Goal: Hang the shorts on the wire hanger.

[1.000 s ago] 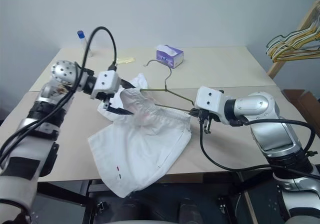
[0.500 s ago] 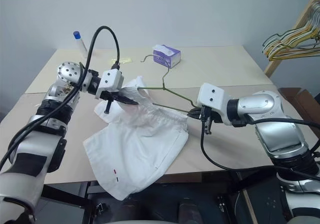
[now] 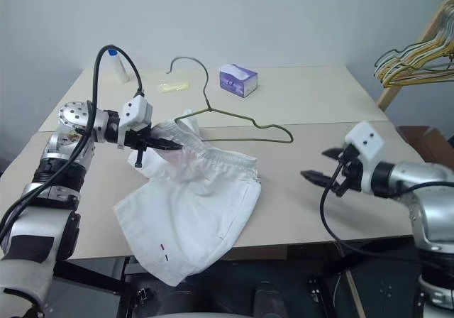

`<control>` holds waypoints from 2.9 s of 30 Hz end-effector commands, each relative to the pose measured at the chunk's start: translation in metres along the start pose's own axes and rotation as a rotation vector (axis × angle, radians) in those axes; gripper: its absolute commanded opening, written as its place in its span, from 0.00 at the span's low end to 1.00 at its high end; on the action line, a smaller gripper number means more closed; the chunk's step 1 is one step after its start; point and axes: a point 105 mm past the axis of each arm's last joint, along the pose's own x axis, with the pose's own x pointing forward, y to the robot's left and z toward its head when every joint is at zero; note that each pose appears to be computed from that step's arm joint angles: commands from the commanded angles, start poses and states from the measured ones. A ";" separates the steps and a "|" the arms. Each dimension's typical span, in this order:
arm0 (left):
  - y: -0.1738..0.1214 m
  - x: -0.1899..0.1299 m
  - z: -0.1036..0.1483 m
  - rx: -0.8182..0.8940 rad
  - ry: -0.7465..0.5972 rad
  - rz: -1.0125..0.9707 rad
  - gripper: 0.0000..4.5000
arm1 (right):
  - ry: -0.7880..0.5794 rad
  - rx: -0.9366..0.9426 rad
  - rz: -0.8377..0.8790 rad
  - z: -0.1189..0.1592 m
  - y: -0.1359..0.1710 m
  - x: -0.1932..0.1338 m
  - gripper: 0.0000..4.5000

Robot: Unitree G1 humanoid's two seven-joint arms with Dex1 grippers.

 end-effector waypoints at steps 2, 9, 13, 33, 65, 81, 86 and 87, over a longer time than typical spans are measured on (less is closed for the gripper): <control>0.005 -0.006 0.018 0.046 -0.048 0.030 0.00 | -0.112 0.099 0.077 0.004 0.029 0.042 0.99; 0.004 -0.004 0.019 0.044 -0.053 0.029 0.00 | -0.127 0.227 0.122 0.002 0.052 0.114 0.99; 0.003 -0.005 0.019 0.042 -0.054 0.030 0.00 | -0.161 0.255 0.154 0.013 0.058 0.124 0.71; -0.013 -0.036 -0.039 0.004 0.173 0.089 0.00 | -0.246 0.230 0.014 0.017 0.008 0.052 0.00; -0.023 -0.030 -0.053 -0.032 0.205 0.058 0.00 | -0.226 0.144 0.026 0.022 0.001 0.037 0.00; -0.008 0.008 -0.045 -0.001 0.171 0.081 0.00 | -0.207 -0.266 0.228 0.061 0.069 0.048 0.23; -0.008 0.006 -0.036 -0.006 0.133 0.064 0.00 | -0.127 -0.295 0.164 0.051 0.059 0.050 0.61; -0.007 0.004 -0.035 -0.003 0.130 0.062 0.00 | -0.127 -0.296 0.162 0.051 0.057 0.047 0.68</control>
